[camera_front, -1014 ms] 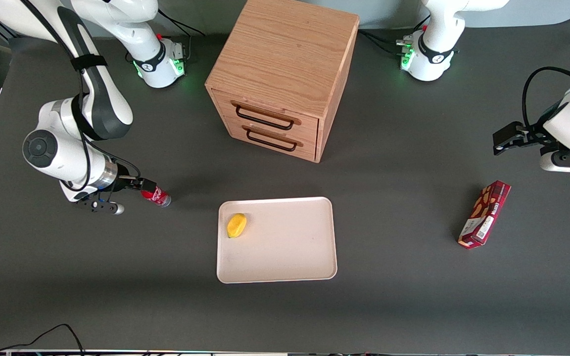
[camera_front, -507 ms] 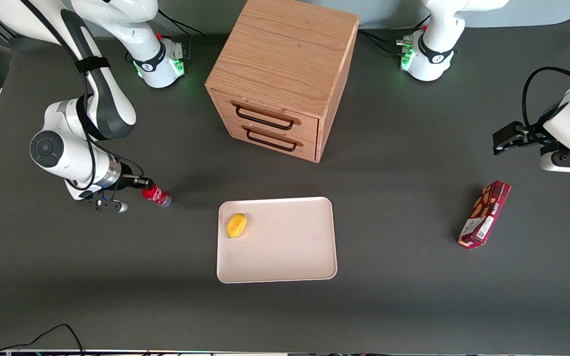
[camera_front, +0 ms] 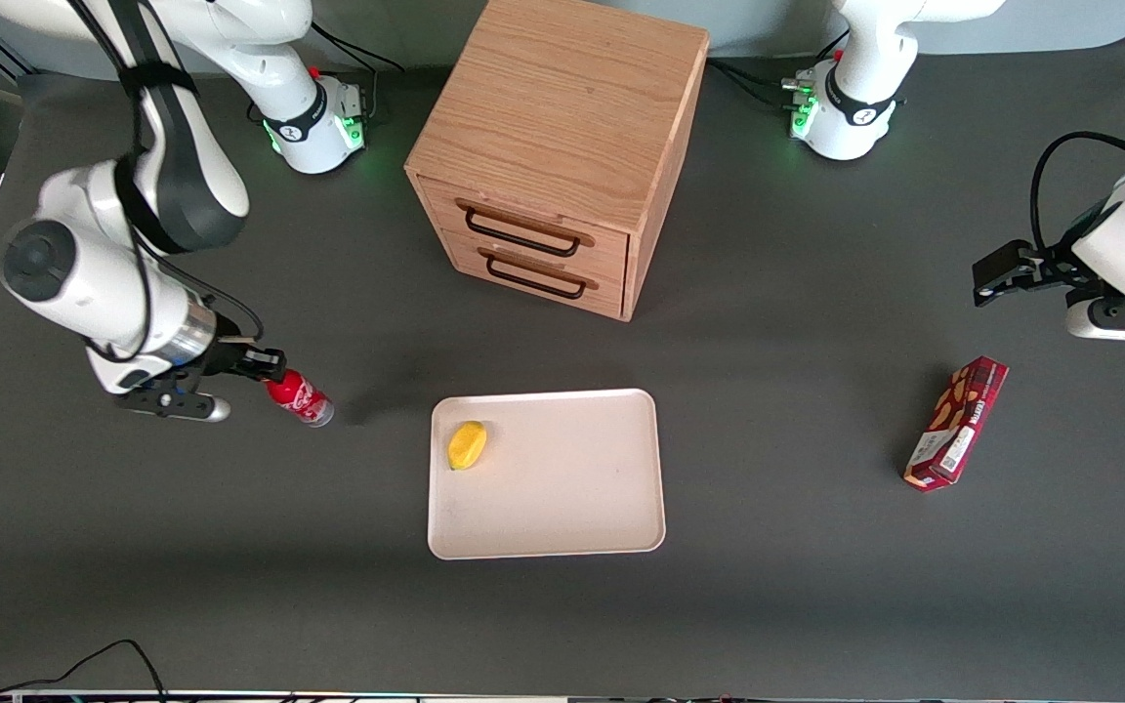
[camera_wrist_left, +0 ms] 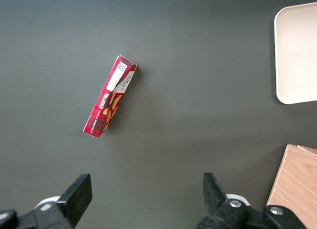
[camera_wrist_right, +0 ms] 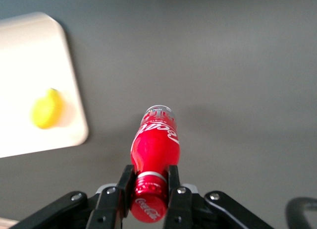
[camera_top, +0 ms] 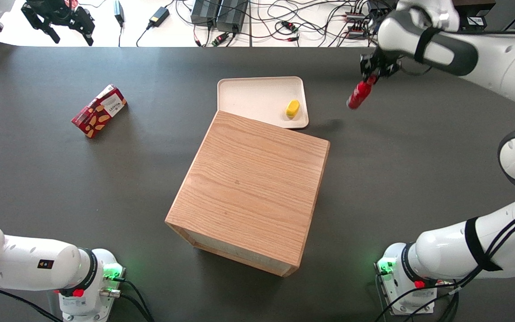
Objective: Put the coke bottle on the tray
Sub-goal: 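Lift the bottle and carry it onto the white tray beside the lemon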
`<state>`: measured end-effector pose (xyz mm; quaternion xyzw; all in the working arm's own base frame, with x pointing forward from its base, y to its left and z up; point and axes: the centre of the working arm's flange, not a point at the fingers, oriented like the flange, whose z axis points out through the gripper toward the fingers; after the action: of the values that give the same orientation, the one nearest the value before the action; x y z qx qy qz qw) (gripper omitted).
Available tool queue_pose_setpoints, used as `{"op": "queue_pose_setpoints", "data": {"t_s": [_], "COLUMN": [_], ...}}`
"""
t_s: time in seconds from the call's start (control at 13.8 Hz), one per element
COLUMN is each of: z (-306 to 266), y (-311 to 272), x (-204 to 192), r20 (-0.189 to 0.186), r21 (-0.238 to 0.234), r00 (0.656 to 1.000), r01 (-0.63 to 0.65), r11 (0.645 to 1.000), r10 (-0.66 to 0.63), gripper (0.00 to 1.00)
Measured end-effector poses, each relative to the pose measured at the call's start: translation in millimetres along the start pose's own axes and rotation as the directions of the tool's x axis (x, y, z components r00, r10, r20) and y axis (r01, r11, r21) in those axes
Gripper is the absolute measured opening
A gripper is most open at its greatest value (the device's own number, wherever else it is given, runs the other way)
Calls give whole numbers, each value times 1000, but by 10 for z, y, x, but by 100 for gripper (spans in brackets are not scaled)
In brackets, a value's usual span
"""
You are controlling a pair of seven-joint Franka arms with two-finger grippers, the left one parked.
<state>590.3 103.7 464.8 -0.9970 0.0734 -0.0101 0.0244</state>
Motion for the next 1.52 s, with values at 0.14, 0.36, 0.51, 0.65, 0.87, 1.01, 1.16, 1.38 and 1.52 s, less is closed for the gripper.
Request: {"op": "queue_pose_setpoints", "data": {"t_s": [0.14, 0.36, 0.51, 0.65, 0.87, 1.01, 1.16, 1.38, 1.52], "z": [-716, -1291, -1180, -744, 71, 511, 817, 1148, 1364], "y": [-225, -706, -1126, -1472, -1652, -1692, -1761, -1793, -1786], "x": [43, 33, 139, 358, 803, 988, 1056, 1104, 1115], "r20": [-66, -105, -83, -40, -10, -15, -20, -9, 11], "r21": [24, 62, 86, 94, 127, 150, 165, 171, 164], "r00": [997, 994, 997, 999, 999, 998, 998, 997, 996], "r01": [34, 50, 12, -13, -44, -57, -59, -71, -85], "r11": [999, 997, 996, 995, 991, 987, 984, 983, 983], "r10": [-32, -44, -5, 17, 46, 60, 64, 74, 85], "gripper": [32, 32, 32, 32, 32, 32, 32, 32, 32]}}
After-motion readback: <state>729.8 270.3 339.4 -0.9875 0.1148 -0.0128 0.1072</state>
